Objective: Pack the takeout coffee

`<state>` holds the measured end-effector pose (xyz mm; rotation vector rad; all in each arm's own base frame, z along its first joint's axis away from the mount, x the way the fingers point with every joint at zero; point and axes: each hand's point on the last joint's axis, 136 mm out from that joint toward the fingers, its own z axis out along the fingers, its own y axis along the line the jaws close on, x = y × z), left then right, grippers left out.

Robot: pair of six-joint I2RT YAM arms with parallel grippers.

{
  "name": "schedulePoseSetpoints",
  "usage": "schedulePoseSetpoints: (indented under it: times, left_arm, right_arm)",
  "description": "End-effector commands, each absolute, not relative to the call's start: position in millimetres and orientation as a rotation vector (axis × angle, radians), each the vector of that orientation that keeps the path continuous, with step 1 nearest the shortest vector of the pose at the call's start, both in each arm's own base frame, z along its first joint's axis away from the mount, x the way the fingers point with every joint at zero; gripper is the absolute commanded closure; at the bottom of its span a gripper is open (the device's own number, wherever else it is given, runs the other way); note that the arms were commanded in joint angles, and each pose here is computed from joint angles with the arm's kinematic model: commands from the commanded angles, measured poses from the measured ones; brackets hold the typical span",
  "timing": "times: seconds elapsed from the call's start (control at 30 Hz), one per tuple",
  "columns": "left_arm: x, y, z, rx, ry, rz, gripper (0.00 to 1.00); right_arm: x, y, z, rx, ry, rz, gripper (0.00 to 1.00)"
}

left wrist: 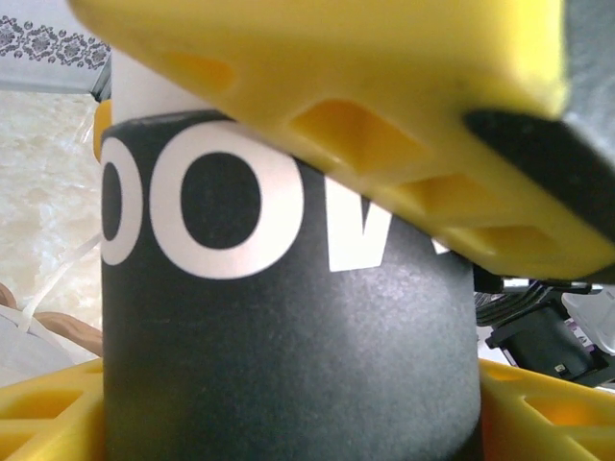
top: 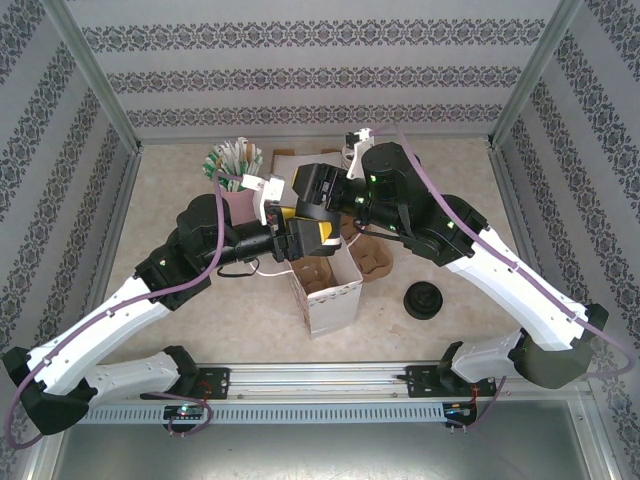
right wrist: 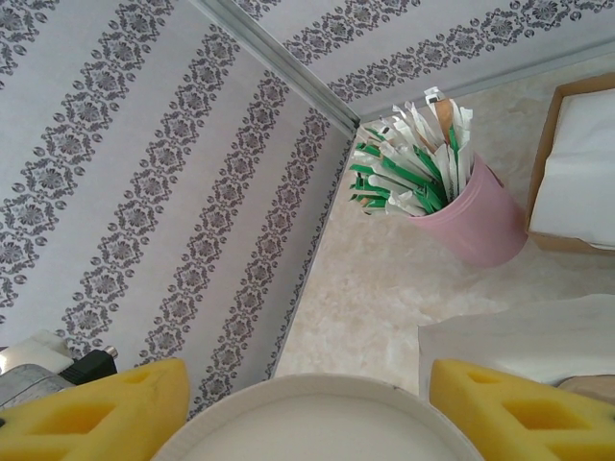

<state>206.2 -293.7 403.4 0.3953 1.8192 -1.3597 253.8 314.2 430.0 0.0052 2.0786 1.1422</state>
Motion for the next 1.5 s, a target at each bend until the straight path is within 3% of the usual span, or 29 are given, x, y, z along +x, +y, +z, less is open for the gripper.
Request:
schedulePoseSetpoints:
  times: [0.0,0.2,0.4,0.57,0.63,0.7,0.9,1.1,1.47]
  left_arm:
    - [189,-303,431,0.447,1.695,-1.475,0.28]
    - [190,-303,432,0.416,1.688,-1.492,0.29]
    - [202,-293,436,0.238,1.639,-1.537,0.34]
    - [216,-286,443,0.02,1.571,-1.647,0.38]
    - [220,-282,449,-0.055,1.558,-1.674,0.41]
    - [226,-276,456,-0.152,1.52,-1.711,0.51]
    - [252,-256,461,-0.542,1.398,-1.839,0.62]
    - [269,-243,445,-0.864,1.388,-1.865,0.66]
    - [271,-257,427,-0.97,1.43,-1.913,0.66]
  right_arm:
    - [246,327,446,-0.007,2.035,1.26,0.28]
    - [249,318,451,-0.006,2.003,1.207,0.02]
    - [258,290,458,-0.007,1.946,1.064,0.02]
    - [266,239,480,-0.048,1.792,0.768,0.02]
    - [265,221,497,-0.098,1.693,0.66,0.02]
    - [256,214,509,-0.216,1.595,0.584,0.02]
    - [213,236,481,-0.721,1.235,0.402,0.03]
    - [164,255,454,-0.983,0.835,0.257,0.04]
    - [166,289,463,-0.987,0.686,0.109,0.12]
